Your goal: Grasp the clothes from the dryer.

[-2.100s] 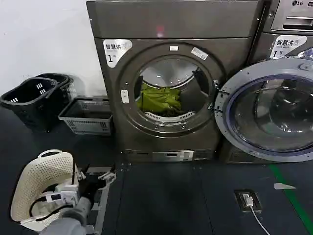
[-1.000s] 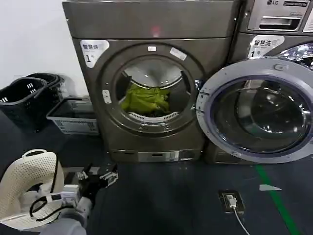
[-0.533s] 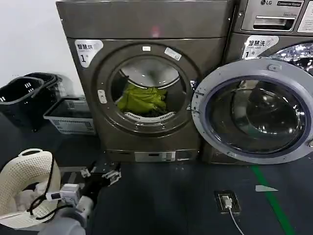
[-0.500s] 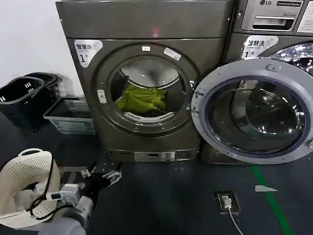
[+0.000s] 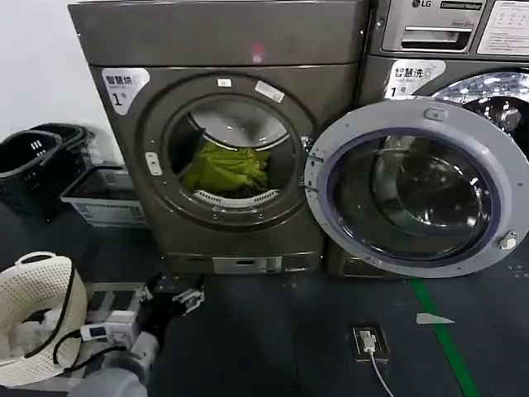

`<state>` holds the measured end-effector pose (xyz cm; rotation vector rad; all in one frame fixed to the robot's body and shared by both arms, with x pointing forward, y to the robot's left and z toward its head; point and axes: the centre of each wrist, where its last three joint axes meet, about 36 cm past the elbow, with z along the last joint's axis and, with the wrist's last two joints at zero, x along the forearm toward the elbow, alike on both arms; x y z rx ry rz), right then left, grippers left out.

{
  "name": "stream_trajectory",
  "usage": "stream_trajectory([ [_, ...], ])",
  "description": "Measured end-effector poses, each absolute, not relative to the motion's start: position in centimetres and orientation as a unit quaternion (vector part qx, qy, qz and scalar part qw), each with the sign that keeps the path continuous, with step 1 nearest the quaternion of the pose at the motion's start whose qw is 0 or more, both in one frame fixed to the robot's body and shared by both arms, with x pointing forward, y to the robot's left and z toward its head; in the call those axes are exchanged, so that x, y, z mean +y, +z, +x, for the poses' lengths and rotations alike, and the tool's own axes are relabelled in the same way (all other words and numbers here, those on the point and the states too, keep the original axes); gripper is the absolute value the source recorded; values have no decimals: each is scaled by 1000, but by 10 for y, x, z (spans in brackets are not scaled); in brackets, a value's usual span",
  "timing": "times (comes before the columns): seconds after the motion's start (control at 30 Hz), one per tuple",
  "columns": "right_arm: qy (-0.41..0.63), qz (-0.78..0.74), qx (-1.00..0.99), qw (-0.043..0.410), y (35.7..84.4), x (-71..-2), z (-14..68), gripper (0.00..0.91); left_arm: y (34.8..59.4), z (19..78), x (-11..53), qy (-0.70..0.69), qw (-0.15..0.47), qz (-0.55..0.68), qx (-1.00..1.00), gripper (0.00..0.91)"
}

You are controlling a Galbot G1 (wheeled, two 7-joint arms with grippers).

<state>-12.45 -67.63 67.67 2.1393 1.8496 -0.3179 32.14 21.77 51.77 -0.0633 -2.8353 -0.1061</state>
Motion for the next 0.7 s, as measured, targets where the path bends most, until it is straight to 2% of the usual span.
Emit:
stream_trajectory([
  [0.7,-108,753,625,178,679,-676,-130,907,520,317,215,-41,149,-27,-988,907],
])
